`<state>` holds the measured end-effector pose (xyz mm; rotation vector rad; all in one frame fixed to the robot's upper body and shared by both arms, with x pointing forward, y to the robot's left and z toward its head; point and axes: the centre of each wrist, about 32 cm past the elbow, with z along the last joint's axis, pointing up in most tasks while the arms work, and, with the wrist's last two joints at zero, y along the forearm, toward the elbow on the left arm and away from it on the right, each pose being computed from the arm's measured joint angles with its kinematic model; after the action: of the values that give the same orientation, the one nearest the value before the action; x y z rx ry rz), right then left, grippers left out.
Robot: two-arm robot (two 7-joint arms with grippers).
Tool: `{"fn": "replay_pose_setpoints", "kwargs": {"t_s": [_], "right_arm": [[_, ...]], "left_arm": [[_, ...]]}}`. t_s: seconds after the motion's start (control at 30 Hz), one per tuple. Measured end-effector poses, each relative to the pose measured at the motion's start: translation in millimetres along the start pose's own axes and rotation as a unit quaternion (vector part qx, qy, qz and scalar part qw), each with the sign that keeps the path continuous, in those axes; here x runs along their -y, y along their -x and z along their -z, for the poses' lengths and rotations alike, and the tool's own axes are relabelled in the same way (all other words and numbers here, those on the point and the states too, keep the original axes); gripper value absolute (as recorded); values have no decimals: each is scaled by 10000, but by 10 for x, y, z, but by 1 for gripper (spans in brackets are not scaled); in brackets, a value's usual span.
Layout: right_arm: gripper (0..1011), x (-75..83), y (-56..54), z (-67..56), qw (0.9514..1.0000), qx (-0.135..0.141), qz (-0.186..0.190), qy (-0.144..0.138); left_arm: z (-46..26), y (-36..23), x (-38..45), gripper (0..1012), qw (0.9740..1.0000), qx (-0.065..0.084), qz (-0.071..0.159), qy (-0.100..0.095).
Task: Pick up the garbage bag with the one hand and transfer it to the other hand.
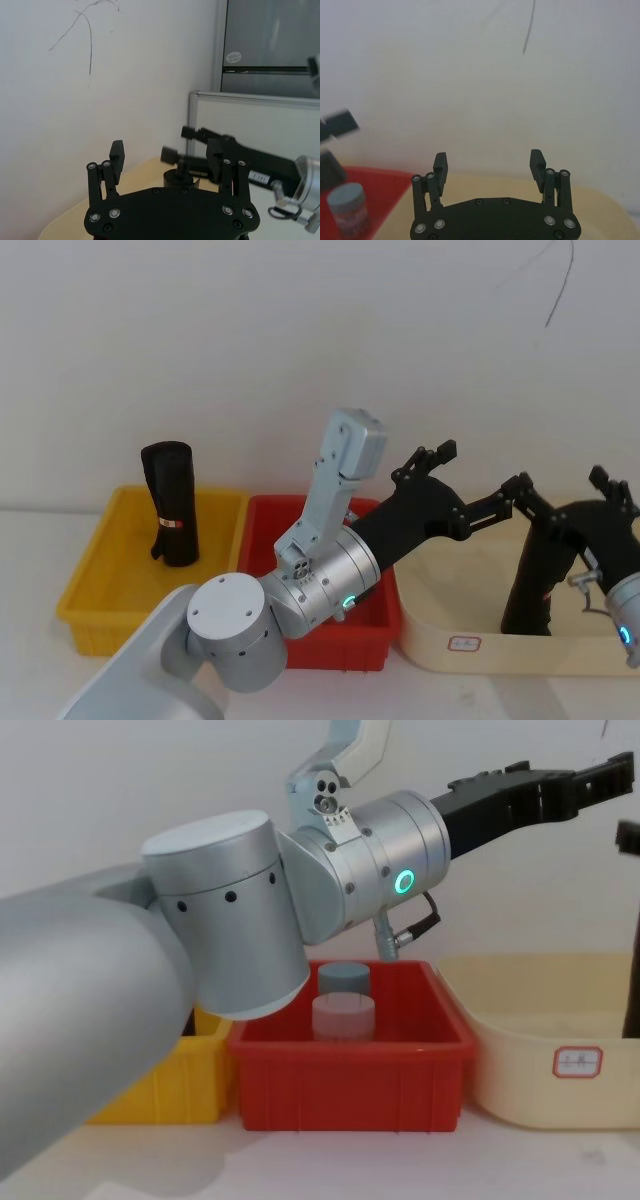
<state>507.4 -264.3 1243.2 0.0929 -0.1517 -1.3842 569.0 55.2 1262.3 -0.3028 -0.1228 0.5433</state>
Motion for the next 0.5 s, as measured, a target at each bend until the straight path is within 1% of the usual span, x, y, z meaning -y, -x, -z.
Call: {"fn": "replay_pose_setpoints", "kwargs": {"t_s": [0.07,0.17,0.3,0.5], "right_arm": [[1001,8,11,-88,9999,31,-74,-130],[1002,21,25,-171,9996,55,-159,-235],[1001,40,49,-237,9993,57,-254,-281],[1001,79,96,-271,9990,8,-374,-240]], "left_arm": [[0,0,0,1001,10000,0,0,0],[0,0,0,1001,10000,0,0,0],[0,-1,-1,1001,10000,2,-1,0],[-10,-6,-22,1001,10000,35,-54,35]]}}
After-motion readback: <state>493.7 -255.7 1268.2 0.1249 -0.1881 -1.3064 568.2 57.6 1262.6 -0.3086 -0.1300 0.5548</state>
